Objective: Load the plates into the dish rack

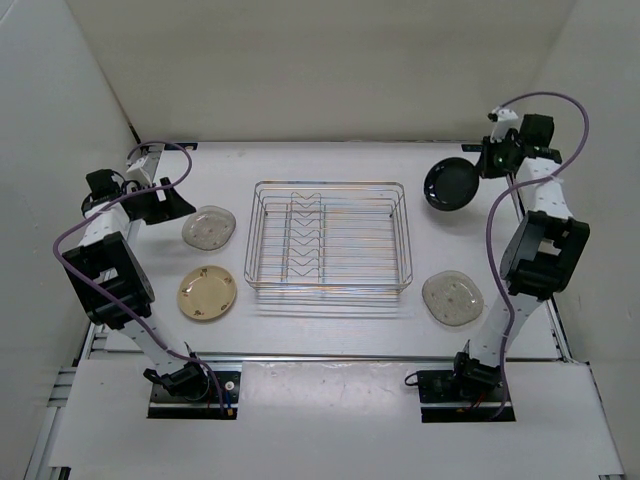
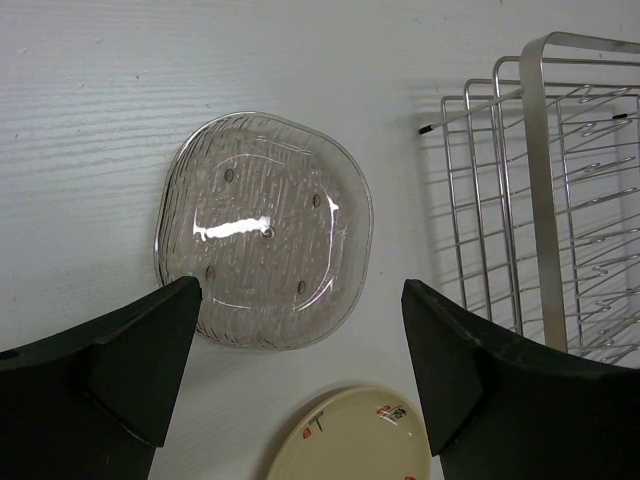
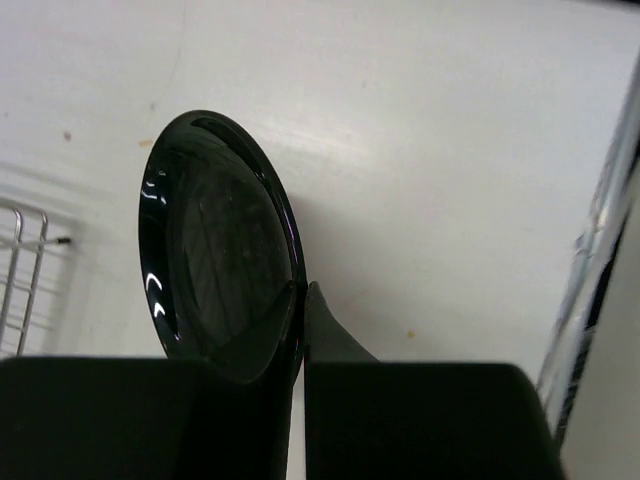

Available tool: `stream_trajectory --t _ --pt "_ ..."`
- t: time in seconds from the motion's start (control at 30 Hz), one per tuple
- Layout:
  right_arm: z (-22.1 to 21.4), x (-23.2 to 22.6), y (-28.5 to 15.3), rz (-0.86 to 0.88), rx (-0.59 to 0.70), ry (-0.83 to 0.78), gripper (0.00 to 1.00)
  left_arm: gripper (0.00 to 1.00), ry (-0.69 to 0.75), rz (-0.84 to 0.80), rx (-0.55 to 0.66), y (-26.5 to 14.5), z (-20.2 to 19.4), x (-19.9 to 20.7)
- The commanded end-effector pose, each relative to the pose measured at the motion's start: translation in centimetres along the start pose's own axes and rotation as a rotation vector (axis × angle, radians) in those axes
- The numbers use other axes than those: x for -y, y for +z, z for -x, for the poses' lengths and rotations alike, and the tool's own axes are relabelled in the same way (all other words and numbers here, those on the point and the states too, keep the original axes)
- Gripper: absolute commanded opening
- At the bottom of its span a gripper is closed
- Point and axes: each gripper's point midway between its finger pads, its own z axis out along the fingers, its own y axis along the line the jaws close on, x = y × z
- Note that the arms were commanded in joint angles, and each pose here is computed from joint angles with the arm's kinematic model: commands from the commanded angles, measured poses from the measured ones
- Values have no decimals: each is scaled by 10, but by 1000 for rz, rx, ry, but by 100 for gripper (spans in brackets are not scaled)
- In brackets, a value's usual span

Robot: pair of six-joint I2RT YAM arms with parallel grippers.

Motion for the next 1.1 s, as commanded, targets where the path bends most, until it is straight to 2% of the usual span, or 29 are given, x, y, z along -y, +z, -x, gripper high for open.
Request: stream_trajectory --t 0.0,0.3,0.37,0.47,0.67,0.8,0.97,1.07 --pt "77 -6 -50 -163 122 -137 0 92 67 -38 57 -15 17 19" --pt "187 -39 -115 -541 275 -481 0 92 84 -45 64 -19 18 24" --pt "216 -55 -135 -634 335 -580 0 92 84 -45 64 -20 16 25" --pt "239 -93 -139 -677 385 -743 0 92 93 -45 64 -21 15 27" --pt "257 -189 -123 -658 453 -1048 0 92 100 -44 70 -23 17 28" --pt "260 -265 -119 -590 566 -1195 0 92 100 -44 70 -24 15 30" --pt "239 -337 -110 -479 646 -1322 0 92 110 -33 69 -25 13 29" --pt "216 -363 -100 -402 644 -1377 0 92 114 -25 61 -24 10 27"
